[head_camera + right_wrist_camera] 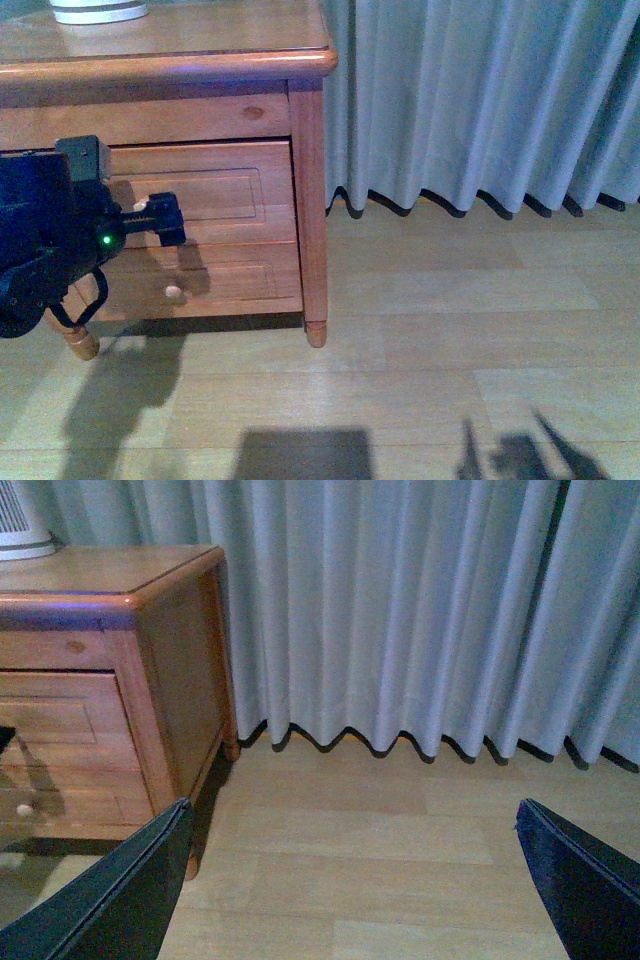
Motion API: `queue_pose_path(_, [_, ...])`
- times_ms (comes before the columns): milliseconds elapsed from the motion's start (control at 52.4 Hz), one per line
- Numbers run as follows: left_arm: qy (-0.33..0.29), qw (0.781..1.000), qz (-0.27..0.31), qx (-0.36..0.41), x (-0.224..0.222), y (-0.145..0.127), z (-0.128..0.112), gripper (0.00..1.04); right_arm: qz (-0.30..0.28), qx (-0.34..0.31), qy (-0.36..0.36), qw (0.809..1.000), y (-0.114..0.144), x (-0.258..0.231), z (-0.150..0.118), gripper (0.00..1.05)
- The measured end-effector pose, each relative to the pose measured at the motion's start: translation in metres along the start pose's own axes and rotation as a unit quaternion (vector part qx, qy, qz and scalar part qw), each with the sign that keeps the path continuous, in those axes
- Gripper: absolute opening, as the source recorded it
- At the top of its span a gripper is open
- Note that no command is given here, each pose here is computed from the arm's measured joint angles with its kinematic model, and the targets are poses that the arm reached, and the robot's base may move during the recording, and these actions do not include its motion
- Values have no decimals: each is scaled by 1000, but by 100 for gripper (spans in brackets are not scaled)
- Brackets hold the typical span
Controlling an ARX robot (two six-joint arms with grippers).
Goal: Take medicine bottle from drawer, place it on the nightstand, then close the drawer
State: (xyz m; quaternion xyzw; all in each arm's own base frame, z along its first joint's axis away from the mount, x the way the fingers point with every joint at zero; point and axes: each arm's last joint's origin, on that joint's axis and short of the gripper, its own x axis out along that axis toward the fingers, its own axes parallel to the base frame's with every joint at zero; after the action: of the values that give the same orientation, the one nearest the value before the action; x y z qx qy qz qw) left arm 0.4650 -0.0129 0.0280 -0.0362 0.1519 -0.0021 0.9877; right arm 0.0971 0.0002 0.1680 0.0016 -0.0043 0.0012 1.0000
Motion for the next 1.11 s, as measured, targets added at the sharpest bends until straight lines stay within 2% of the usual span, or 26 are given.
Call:
queue_pose_path(191, [-22, 1000, -15, 4, -11, -6, 12, 98, 0, 0, 0, 1000, 0, 0, 0, 98])
queue_pose_path(305, [-24, 999, -34, 6, -15, -17, 15, 78, 0, 0, 0, 1000, 0, 0, 0, 98])
queue_pose_path(343, [-23, 999, -36, 7, -16, -20, 14, 81, 0, 0, 0, 1000, 0, 0, 0, 98])
queue_pose_path(477, [-16, 999, -44, 10, -16, -28, 12, 100, 0, 0, 0, 1000, 0, 0, 0, 98])
queue_pose_path(896, [-13, 999, -29, 7, -7, -29, 15, 98, 0, 0, 0, 1000, 0, 0, 0, 98])
queue_pose_path(954, [-9, 1000, -29, 7, -6, -29, 13, 92, 0, 0, 0, 1000, 0, 0, 0, 98])
queue_pose_path(1049, [-5, 1000, -26, 7, -4, -28, 10, 77, 0, 0, 0, 1000, 0, 0, 0, 98])
queue_pose_path(1106, [-4, 1000, -25, 6, -3, -27, 9, 72, 0, 0, 0, 1000, 0, 0, 0, 98])
